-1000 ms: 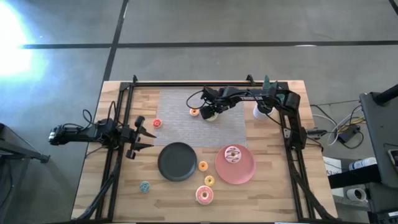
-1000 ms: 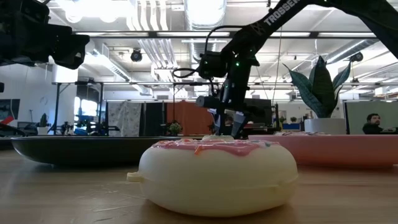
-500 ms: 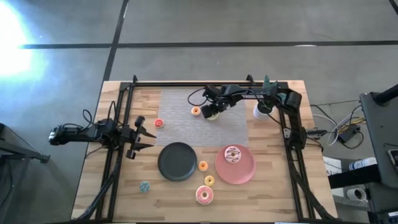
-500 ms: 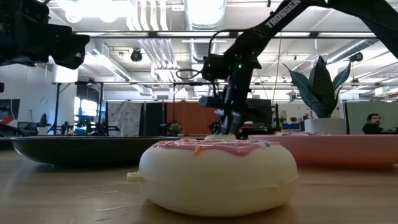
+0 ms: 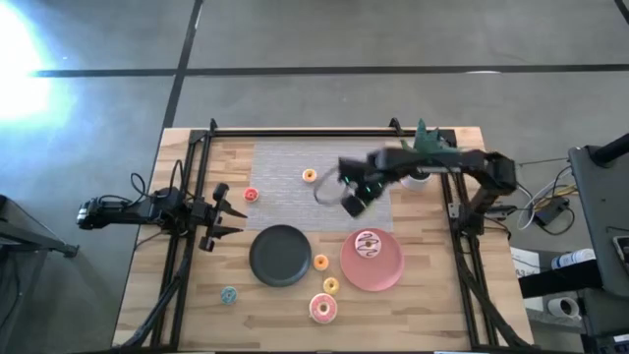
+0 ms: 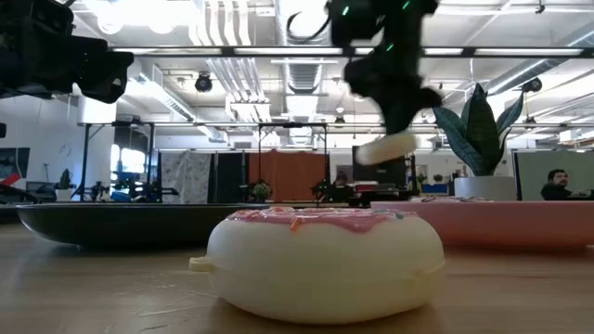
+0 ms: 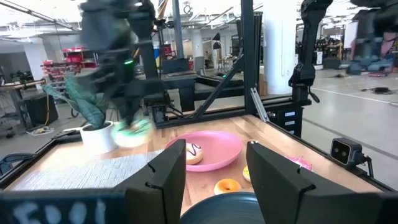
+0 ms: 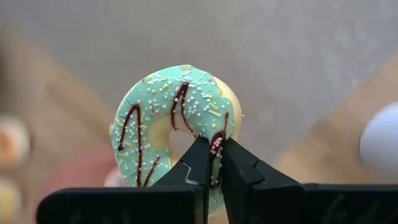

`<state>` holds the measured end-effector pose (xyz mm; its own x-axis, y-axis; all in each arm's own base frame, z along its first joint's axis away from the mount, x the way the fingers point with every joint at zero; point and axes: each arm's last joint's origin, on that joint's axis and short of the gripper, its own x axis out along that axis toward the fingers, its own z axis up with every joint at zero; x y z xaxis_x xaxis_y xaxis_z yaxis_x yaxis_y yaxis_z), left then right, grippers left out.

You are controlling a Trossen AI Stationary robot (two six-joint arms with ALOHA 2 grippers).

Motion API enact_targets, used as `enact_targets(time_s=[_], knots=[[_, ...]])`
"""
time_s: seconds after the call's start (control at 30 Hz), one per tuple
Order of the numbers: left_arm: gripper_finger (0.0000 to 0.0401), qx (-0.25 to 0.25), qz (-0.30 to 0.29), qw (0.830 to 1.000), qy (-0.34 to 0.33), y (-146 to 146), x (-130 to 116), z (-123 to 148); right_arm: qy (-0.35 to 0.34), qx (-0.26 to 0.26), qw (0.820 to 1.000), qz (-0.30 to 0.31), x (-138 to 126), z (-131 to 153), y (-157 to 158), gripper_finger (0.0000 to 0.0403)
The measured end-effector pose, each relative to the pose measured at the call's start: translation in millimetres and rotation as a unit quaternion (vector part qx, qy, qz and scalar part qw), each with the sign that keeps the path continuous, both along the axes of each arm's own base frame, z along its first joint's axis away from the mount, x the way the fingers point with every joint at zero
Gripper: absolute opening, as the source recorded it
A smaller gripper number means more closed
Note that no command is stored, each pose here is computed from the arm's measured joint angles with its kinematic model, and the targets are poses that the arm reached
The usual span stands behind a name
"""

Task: Pick & Place donuts
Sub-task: Put the large green donut on the pink plate

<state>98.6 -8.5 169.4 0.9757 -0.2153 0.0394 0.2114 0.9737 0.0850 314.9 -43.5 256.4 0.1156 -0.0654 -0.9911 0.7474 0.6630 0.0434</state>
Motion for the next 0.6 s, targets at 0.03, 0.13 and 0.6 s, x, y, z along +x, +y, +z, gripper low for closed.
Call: enact_targets(time_s=[0.03, 0.13, 0.6], knots=[[0.0144, 0.0, 0.0, 1.0, 0.001, 0, 0, 0, 0.003, 0.002, 1.0, 0.002, -6, 2, 13, 0.0013], [0.0144, 0.0, 0.0, 1.0, 0.001, 0, 0, 0, 0.009, 0.013, 1.0, -0.017, -24, -1, 51, 0.0013], [0.0144, 0.0, 0.0, 1.0, 0.001, 0, 0, 0, 0.014, 0.111, 0.977, -0.179, -75, -70, 143, 0.0013]])
